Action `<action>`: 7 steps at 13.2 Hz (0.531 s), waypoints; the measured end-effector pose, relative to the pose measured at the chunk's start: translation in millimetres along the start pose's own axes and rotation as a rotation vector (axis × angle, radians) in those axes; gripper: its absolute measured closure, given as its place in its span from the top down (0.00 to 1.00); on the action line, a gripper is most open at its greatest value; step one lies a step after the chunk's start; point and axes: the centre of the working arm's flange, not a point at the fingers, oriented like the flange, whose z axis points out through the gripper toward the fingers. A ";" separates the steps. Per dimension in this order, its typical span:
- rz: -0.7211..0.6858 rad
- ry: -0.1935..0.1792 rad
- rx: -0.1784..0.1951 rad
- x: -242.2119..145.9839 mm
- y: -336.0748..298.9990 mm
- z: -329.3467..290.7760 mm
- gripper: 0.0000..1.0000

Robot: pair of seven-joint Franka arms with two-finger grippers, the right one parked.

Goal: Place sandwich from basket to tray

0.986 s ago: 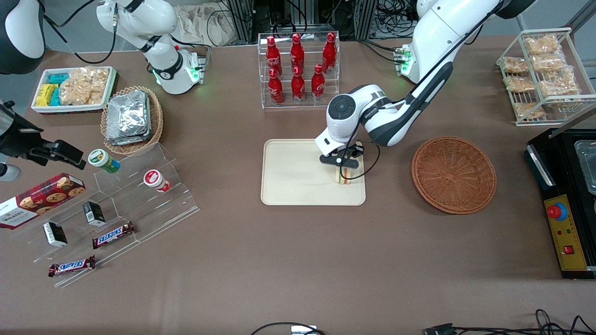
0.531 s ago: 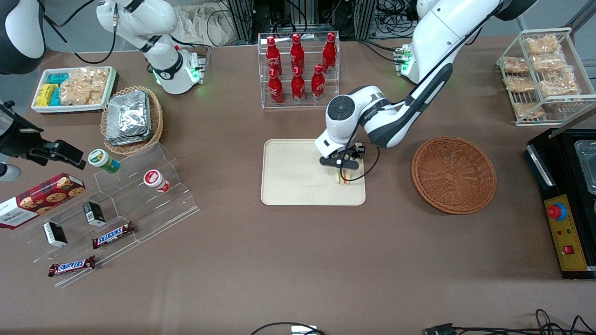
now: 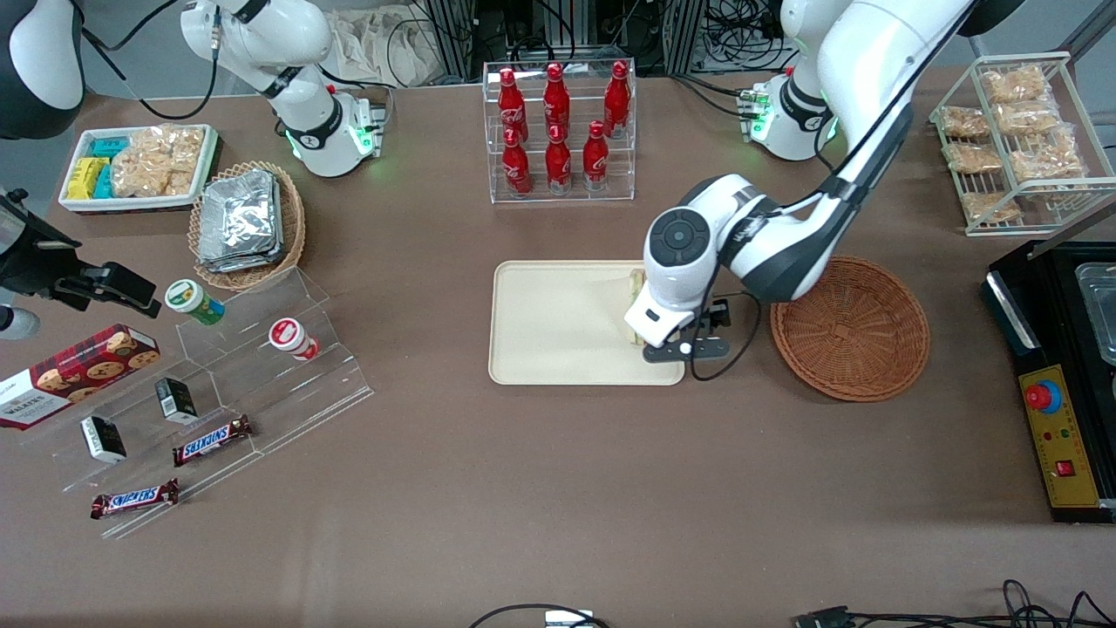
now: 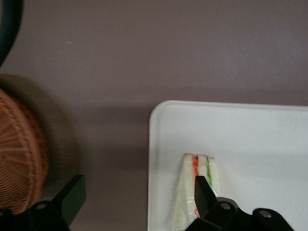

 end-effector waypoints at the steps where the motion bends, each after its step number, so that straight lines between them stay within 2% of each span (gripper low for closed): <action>1: -0.029 0.004 0.000 10.8 -13.3 -6.5 1.00; 7: -0.187 0.050 -0.004 54.0 -99.7 -35.2 1.00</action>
